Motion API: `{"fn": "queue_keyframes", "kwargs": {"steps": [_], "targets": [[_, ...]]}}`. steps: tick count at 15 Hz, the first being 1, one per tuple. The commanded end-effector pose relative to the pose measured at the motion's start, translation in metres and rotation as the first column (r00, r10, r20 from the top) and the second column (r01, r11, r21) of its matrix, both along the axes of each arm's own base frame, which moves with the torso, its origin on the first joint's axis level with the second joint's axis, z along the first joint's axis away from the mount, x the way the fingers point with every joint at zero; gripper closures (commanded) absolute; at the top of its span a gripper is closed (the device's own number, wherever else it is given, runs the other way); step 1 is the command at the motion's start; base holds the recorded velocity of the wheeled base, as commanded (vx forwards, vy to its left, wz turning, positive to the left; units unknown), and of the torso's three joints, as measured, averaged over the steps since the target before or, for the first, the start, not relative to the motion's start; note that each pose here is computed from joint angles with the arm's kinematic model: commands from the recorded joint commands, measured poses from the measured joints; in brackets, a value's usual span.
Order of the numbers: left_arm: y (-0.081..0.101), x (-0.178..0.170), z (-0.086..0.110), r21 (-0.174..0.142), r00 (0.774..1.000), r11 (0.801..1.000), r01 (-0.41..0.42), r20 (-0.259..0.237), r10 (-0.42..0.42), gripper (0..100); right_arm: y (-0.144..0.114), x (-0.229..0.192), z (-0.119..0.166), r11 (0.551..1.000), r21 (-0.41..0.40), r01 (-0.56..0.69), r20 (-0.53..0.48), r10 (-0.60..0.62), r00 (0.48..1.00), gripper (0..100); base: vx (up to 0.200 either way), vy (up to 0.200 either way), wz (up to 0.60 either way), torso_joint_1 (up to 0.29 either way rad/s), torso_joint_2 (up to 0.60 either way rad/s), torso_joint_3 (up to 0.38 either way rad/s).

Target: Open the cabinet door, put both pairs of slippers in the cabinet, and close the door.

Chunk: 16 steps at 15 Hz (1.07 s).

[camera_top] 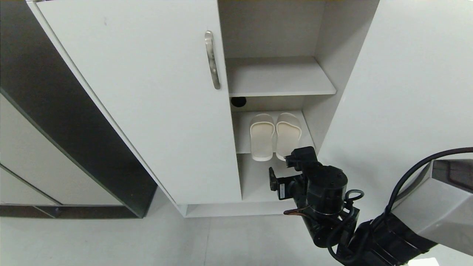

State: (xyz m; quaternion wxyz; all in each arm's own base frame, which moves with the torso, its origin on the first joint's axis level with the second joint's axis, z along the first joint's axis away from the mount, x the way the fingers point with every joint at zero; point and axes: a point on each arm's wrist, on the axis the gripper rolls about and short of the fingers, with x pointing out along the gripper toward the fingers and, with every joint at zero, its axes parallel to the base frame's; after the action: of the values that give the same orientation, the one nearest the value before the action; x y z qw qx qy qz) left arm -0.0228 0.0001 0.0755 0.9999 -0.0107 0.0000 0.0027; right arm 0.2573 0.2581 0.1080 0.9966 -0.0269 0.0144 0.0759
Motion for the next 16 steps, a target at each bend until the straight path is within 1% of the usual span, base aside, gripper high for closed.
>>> {"fn": "queue_keyframes", "kwargs": {"steps": [1, 12, 14, 15, 16], "targets": [[0.000, 0.000, 0.000, -0.002, 1.000, 1.000, -0.001, 0.000, 0.001, 100, 0.000, 0.000, 0.000, 1.000, 0.000, -0.002, 0.000, 0.002, 1.000, 0, 0.000, 0.000, 0.00, 0.000, 0.00, 0.000], [0.000, 0.000, 0.000, -0.002, 1.000, 1.000, -0.002, 0.000, 0.002, 100, -0.001, -0.002, -0.004, 1.000, -0.012, -0.002, -0.010, 0.002, 1.000, 0, 0.000, 0.000, 0.00, 0.004, 0.00, 0.194], [0.000, 0.000, 0.000, 0.005, 1.000, 1.000, -0.001, 0.002, 0.001, 100, -0.005, -0.006, -0.006, 1.000, -0.014, -0.005, -0.012, 0.005, 1.000, 0, 0.000, 0.000, 0.00, 0.001, 0.00, 0.065], [0.000, 0.000, 0.000, 0.017, 1.000, 1.000, -0.001, 0.000, 0.001, 100, -0.008, -0.009, -0.006, 1.000, -0.021, -0.010, -0.011, 0.010, 1.000, 0, 0.000, 0.000, 0.00, 0.000, 0.00, 0.000], [0.000, 0.000, 0.000, 0.038, 1.000, 0.999, -0.001, -0.002, 0.001, 100, -0.011, -0.012, -0.007, 0.999, -0.052, -0.013, -0.010, 0.012, 1.000, 0, 0.000, 0.000, 0.00, 0.000, 0.00, 0.000]]}}
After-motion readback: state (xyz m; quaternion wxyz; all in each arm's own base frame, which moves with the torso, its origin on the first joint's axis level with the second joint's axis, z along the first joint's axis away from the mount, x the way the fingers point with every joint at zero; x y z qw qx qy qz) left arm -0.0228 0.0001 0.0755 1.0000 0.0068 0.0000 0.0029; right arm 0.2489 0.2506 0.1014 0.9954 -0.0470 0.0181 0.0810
